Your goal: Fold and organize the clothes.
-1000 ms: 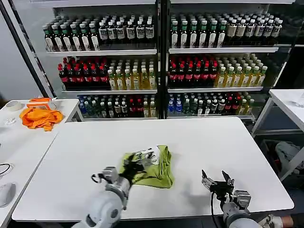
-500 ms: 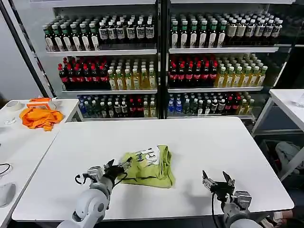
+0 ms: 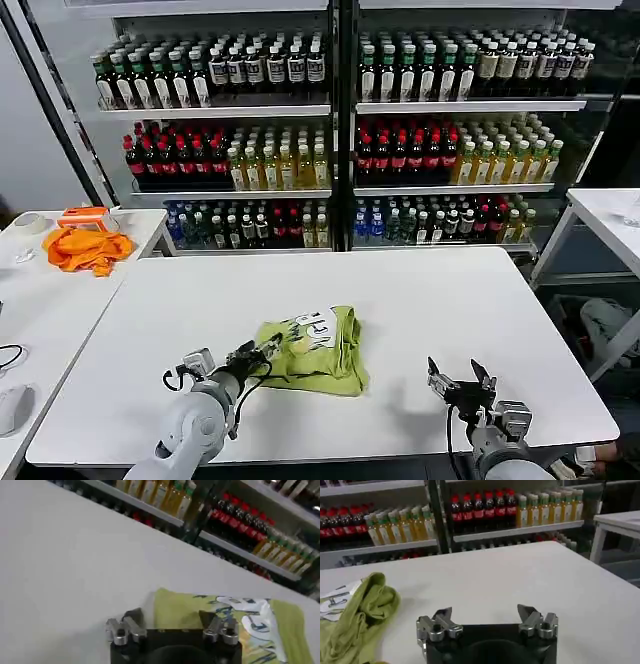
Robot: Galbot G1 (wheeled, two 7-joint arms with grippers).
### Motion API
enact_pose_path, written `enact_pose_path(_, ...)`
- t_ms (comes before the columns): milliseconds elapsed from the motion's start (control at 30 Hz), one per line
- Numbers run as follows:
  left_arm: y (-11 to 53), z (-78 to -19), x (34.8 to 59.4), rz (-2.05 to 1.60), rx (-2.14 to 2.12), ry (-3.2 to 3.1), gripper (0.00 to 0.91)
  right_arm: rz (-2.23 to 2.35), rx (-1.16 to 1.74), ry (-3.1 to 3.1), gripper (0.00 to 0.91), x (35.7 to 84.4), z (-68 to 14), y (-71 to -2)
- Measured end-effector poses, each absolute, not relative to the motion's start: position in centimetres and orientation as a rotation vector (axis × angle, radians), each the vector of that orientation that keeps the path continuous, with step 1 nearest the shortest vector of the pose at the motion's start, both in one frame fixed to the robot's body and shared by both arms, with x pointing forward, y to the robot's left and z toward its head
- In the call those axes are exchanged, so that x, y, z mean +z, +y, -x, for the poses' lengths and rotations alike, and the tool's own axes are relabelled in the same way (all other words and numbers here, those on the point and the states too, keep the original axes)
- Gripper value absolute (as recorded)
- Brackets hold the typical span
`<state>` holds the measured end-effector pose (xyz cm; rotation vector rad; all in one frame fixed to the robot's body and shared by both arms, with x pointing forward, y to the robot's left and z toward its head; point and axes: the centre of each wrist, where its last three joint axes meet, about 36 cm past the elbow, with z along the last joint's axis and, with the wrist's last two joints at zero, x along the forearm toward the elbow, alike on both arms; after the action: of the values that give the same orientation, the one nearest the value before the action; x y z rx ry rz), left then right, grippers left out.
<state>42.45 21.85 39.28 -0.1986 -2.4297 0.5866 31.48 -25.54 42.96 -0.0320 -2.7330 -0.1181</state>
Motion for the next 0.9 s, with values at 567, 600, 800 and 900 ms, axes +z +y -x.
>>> enact_pose_path(567, 22.3, -42.8, 38.6, 0.222, 0.873, -2.297, 0.071, 0.042, -0.127, -2.729, 0.907, 42.9, -31.4, -25.5)
enact_pose_path(600, 22.4, -42.8, 38.6, 0.222, 0.887, -2.291, 0.071, 0.042, -0.128, -2.729, 0.907, 42.9, -31.4, -25.5)
enact_pose_path(800, 23.0, -42.7, 39.4, 0.221, 0.979, -2.272, 0.071, 0.042, -0.129, -2.729, 0.907, 42.9, -31.4, -25.5)
enact_pose_path(900, 23.9, -42.6, 40.3, 0.219, 1.02, -2.283, 0.06, 0.041, -0.13, -2.73, 0.907, 42.9, -31.4, -25.5)
